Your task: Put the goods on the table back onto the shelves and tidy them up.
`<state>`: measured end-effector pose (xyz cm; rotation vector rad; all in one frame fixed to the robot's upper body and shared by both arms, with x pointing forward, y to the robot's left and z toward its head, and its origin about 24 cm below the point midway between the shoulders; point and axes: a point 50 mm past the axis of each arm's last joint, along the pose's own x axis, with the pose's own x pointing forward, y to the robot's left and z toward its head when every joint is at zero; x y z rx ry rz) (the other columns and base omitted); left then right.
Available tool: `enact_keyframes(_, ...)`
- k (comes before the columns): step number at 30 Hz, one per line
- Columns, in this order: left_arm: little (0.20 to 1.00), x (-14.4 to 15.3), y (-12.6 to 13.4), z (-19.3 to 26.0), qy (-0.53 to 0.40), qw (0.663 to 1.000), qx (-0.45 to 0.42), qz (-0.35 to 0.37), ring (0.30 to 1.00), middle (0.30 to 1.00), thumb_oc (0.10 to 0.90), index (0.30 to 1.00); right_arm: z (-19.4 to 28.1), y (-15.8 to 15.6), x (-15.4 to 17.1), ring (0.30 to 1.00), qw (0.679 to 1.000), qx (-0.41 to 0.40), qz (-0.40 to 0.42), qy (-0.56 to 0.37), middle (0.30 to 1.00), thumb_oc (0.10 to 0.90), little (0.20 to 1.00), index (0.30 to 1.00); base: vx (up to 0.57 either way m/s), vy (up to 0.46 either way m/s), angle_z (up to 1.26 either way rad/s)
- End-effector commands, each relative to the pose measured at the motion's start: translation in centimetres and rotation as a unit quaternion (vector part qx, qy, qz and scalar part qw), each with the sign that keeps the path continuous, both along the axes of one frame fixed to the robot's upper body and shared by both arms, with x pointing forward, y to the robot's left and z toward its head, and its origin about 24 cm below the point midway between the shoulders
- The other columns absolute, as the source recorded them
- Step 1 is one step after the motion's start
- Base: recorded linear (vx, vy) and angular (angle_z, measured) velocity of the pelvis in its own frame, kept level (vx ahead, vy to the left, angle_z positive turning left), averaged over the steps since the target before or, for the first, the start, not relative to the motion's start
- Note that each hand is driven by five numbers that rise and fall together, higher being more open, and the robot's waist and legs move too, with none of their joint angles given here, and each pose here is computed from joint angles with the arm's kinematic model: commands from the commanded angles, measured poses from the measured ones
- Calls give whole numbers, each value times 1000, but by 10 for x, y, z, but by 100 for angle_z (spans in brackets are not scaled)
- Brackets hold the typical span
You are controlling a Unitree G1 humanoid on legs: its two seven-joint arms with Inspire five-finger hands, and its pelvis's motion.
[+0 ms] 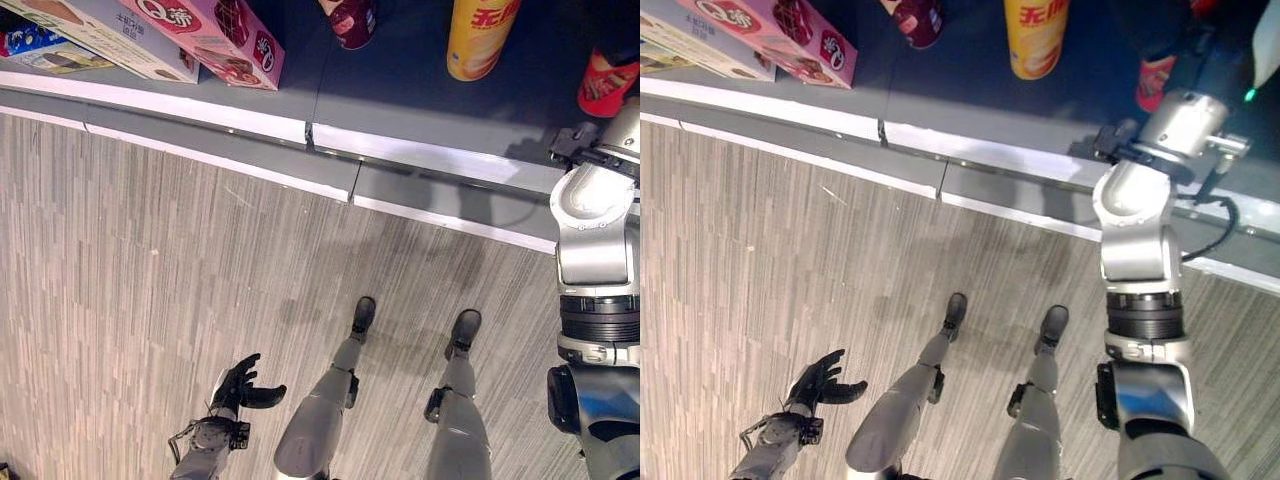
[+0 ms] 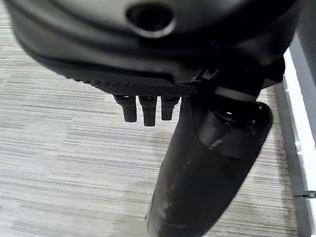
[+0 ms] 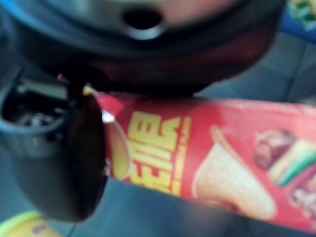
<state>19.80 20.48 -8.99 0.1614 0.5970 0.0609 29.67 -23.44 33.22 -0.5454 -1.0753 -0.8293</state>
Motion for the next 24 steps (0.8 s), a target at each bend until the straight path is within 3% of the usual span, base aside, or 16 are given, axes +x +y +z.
enact_keyframes(1,900,-18,20,-2,14,999,42,-1,900,900,800,900,59,26,-55,300,978,-82,1,-194,300,400,300,300,0,0,0)
enact_keyframes(16,900,-12,8,3,-6,999,45,-22,900,900,800,900,70,10,-69,300,964,-18,-38,-264,300,400,300,300,0,0,0)
enact_keyframes(24,900,-10,2,5,-14,999,39,-21,900,900,800,900,66,19,-79,300,955,-6,-23,-295,300,400,300,300,-4,13,-2)
